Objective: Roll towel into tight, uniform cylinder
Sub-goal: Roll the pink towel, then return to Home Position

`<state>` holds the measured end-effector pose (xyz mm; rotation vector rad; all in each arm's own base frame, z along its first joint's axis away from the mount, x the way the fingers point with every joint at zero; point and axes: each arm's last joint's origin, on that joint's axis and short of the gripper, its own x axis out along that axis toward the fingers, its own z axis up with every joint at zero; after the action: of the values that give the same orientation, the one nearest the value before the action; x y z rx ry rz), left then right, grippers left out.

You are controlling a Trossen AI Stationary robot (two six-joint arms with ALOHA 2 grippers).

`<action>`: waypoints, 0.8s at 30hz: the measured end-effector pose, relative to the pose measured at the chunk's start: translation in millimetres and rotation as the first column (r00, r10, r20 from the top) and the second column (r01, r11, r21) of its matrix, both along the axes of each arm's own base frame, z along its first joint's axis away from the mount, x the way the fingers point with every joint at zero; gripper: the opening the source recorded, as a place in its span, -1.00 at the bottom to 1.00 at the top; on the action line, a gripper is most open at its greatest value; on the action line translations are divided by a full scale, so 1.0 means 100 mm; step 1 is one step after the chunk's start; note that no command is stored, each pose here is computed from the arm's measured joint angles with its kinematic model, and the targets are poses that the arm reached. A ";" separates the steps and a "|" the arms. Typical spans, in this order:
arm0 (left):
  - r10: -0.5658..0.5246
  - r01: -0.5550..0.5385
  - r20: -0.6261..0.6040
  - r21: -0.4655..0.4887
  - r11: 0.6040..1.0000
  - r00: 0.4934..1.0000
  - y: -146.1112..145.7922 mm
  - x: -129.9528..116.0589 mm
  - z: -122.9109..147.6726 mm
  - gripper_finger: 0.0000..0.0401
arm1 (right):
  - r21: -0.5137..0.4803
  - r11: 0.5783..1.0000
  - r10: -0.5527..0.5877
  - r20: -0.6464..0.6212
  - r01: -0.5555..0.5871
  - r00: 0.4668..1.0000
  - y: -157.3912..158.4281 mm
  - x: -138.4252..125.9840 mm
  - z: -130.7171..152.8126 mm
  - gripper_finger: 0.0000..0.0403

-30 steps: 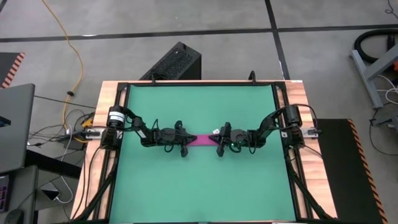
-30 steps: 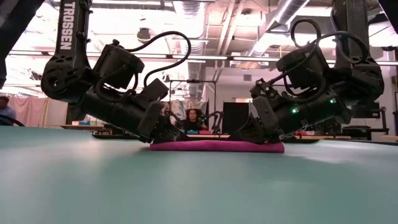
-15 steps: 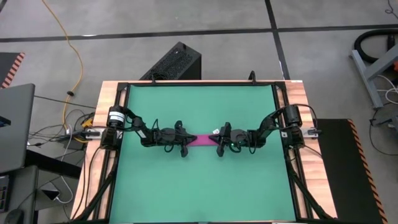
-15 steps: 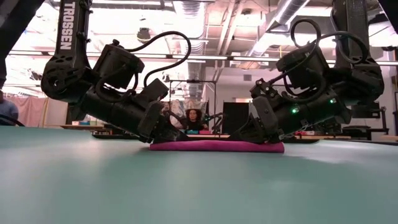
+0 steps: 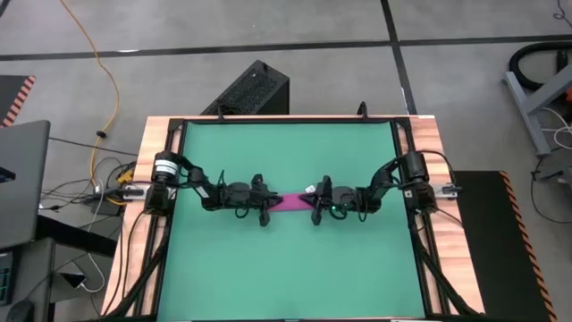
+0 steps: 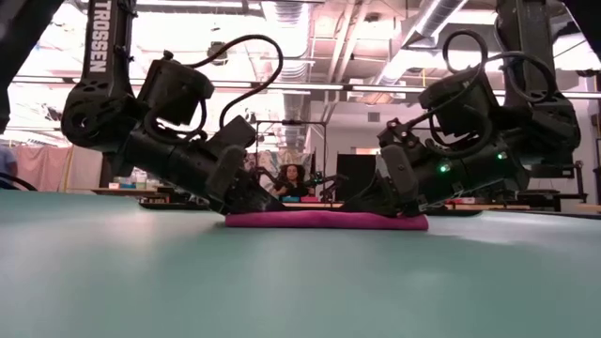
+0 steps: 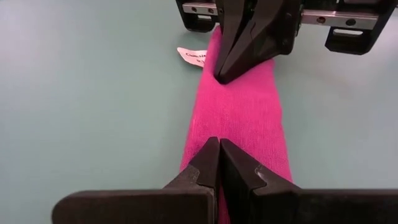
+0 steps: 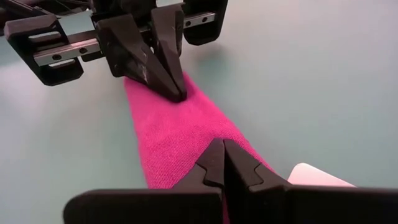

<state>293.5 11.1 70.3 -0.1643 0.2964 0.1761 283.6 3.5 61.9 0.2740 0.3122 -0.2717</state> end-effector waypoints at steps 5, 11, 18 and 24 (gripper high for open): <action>-0.006 0.006 -0.014 0.004 1.000 1.000 0.00 -0.01 0.13 -1.00 | -0.029 0.999 0.016 0.020 -0.016 1.000 0.00 -0.04 0.15 -0.91; -0.009 0.010 -0.019 0.054 0.998 1.000 0.00 -0.03 0.34 -1.00 | -0.051 0.998 0.023 0.043 -0.021 0.999 0.00 -0.09 0.35 -0.91; -0.011 0.008 0.021 0.112 0.994 1.000 0.00 -0.06 0.56 -1.00 | -0.125 0.992 0.042 0.115 -0.028 0.992 -0.01 -0.10 0.59 -0.91; -0.052 0.040 0.096 0.121 0.992 0.994 -0.01 -0.08 0.76 -1.00 | -0.187 0.981 0.096 0.199 -0.058 0.975 0.01 -0.13 0.86 -0.91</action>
<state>285.7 9.9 146.6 -0.0478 0.1903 0.1386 270.8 4.5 147.6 0.1092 0.0906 -0.1909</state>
